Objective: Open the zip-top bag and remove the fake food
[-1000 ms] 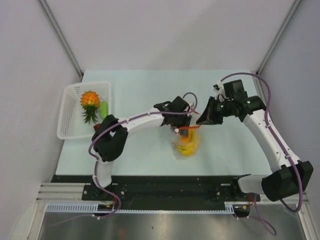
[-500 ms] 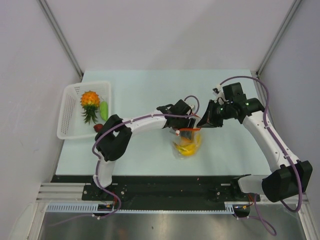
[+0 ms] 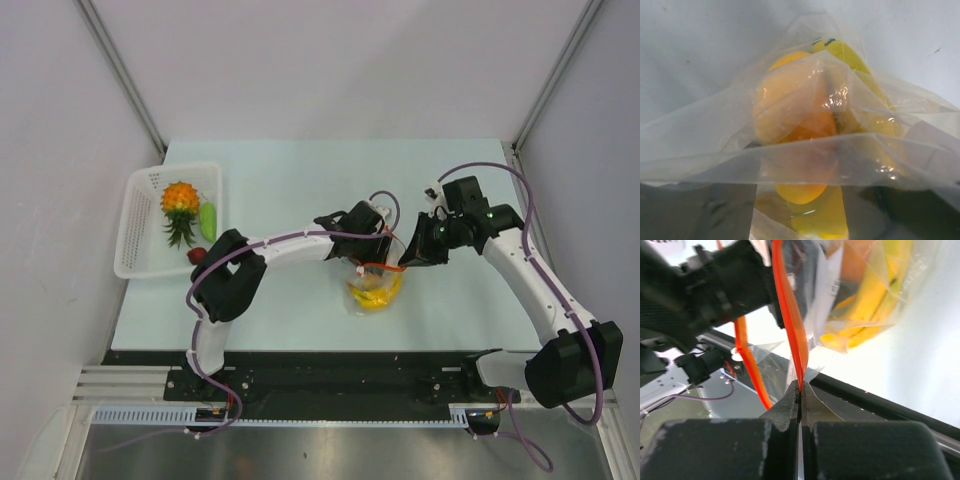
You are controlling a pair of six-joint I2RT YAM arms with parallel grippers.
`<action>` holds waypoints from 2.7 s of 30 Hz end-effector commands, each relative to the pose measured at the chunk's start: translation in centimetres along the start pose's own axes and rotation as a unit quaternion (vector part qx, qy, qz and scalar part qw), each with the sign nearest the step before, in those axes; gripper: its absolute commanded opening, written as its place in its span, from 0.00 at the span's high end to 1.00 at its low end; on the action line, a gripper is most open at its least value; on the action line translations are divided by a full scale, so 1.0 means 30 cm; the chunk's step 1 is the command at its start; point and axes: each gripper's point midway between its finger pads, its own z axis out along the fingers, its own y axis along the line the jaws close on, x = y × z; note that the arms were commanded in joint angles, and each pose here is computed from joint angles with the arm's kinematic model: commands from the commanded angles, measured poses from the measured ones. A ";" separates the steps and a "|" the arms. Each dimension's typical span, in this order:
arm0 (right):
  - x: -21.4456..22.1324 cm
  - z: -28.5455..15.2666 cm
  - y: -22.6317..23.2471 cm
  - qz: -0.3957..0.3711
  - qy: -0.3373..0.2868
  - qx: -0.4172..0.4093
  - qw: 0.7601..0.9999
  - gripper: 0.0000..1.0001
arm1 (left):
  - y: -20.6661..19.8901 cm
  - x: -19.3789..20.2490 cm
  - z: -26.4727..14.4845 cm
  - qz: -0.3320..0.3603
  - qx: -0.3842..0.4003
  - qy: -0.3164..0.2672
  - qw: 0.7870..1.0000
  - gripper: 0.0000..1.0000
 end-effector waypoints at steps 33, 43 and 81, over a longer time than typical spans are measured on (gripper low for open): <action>-0.194 -0.199 -0.056 -0.048 -0.140 0.061 0.987 1.00 | -0.216 -0.129 -0.519 0.145 0.110 -0.033 0.983 1.00; -0.200 -0.187 -0.079 -0.030 -0.119 0.077 0.989 1.00 | -0.244 -0.131 -0.574 0.214 0.138 -0.137 0.957 1.00; -0.139 -0.205 -0.160 -0.007 -0.124 0.136 0.983 1.00 | -0.205 -0.334 -1.029 0.114 0.265 -0.278 0.916 1.00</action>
